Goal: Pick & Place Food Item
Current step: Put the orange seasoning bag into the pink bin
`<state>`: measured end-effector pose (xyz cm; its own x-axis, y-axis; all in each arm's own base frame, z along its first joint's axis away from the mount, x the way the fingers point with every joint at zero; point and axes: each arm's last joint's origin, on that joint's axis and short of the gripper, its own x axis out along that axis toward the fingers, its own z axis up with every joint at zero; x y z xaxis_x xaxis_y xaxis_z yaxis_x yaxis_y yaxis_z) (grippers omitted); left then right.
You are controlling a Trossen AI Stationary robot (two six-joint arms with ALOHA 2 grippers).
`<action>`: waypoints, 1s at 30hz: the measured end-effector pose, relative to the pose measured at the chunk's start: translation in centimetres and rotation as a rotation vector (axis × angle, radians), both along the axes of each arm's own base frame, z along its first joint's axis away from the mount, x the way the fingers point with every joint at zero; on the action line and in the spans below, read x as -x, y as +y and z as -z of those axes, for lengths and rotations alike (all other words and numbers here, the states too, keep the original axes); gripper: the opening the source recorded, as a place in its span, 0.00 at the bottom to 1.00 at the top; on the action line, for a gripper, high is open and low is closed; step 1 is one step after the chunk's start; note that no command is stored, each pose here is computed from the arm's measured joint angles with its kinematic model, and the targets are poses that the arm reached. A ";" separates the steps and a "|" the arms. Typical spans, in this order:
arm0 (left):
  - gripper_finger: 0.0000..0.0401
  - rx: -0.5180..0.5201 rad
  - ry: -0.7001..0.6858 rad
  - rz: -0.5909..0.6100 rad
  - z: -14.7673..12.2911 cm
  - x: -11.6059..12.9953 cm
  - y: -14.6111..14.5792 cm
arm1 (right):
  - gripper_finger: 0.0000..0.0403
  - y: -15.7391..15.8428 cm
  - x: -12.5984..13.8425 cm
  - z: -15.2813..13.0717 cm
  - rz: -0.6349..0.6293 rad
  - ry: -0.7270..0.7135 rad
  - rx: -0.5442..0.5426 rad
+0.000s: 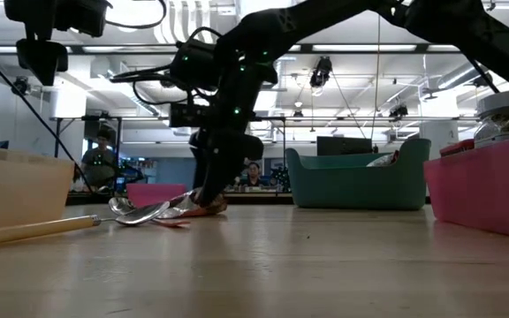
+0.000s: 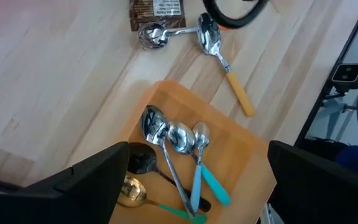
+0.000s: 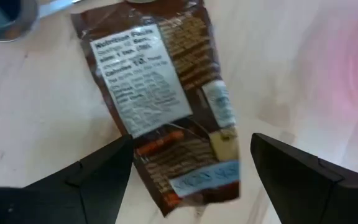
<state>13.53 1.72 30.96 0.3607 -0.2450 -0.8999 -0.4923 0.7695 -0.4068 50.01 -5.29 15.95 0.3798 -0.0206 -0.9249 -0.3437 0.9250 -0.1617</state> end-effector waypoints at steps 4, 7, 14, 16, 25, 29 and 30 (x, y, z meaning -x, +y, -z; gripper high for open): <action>0.97 -0.005 -0.004 0.012 0.0 0.0 0.0 | 0.72 -0.1 0.2 0.5 0.008 0.020 -0.004; 0.97 -0.005 -0.004 0.012 0.0 0.0 0.0 | 0.60 0.0 0.5 1.1 0.008 0.038 -0.011; 0.97 -0.006 -0.005 0.014 0.0 0.0 0.0 | 0.34 0.2 0.8 1.7 0.035 0.070 -0.031; 0.97 -0.006 -0.005 0.014 0.0 0.0 0.0 | 0.27 0.3 0.9 1.6 0.041 0.082 -0.033; 0.97 -0.003 0.003 -0.026 0.0 -0.1 0.1 | 0.13 0.4 1.7 0.5 0.135 0.165 -0.073; 0.97 -0.056 -0.019 -0.061 -0.1 -0.3 0.3 | 0.14 0.4 2.1 -1.7 0.248 0.125 -0.111; 0.97 -0.069 -0.033 -0.069 -0.2 -0.4 0.3 | 0.14 0.5 2.2 -2.4 0.280 0.110 -0.123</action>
